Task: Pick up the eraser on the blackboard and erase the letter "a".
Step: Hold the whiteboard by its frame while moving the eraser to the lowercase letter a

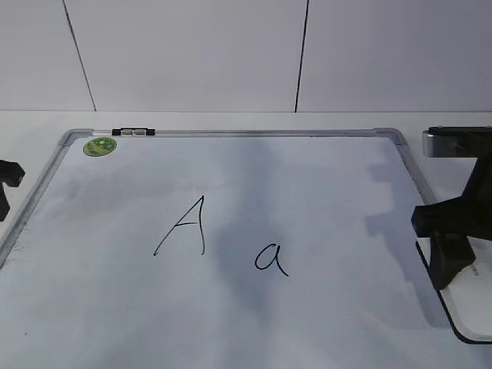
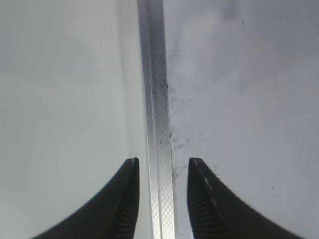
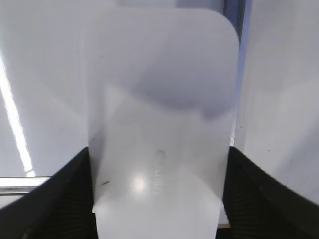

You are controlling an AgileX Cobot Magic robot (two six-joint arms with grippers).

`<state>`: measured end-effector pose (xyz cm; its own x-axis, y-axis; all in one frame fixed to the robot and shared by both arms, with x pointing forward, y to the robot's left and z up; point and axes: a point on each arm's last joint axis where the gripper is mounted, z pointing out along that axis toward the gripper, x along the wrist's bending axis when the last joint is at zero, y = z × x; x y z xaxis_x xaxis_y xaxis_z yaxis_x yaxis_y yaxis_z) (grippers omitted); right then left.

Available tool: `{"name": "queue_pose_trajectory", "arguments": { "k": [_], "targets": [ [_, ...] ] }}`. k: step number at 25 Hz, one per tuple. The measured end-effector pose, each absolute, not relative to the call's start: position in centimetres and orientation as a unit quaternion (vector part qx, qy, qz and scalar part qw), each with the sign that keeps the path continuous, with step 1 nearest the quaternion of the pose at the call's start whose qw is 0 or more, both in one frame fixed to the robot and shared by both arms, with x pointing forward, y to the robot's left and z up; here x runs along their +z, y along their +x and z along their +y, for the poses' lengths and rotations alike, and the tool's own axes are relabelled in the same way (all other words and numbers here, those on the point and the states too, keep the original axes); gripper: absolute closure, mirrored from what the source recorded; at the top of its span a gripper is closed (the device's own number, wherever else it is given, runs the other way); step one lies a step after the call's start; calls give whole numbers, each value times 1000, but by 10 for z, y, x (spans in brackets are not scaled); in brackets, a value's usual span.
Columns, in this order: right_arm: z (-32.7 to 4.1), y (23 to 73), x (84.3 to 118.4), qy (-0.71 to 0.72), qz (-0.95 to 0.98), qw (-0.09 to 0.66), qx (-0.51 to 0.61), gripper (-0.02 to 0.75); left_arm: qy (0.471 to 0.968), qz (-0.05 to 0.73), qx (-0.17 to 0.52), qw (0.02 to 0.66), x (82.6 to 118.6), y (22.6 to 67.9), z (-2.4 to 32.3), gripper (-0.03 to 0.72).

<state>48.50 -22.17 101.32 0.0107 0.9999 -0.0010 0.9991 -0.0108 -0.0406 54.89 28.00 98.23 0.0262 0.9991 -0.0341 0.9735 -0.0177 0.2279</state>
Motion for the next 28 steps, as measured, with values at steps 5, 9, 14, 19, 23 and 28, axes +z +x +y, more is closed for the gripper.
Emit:
{"name": "queue_pose_trajectory", "arguments": {
  "k": [5, 9, 14, 19, 23, 28],
  "targets": [
    [-222, 485, 1013, -708, -706, 15, 15, 167, 699, 706, 68, 92, 977, 575, 289, 440],
    [-221, 485, 1013, -708, -706, 16, 15, 167, 689, 718, 58, 79, 966, 584, 299, 440],
    [-221, 485, 1013, -708, -706, 16, 15, 167, 687, 723, 44, 66, 953, 587, 302, 440],
    [-221, 485, 1013, -708, -706, 16, 15, 167, 682, 729, 24, 60, 940, 589, 300, 442],
    [-221, 485, 1013, -708, -706, 16, 15, 167, 687, 724, 22, 60, 939, 589, 300, 443],
    [-221, 485, 1013, -707, -707, 16, 15, 167, 687, 724, 21, 60, 939, 589, 300, 443]
  ]
}}
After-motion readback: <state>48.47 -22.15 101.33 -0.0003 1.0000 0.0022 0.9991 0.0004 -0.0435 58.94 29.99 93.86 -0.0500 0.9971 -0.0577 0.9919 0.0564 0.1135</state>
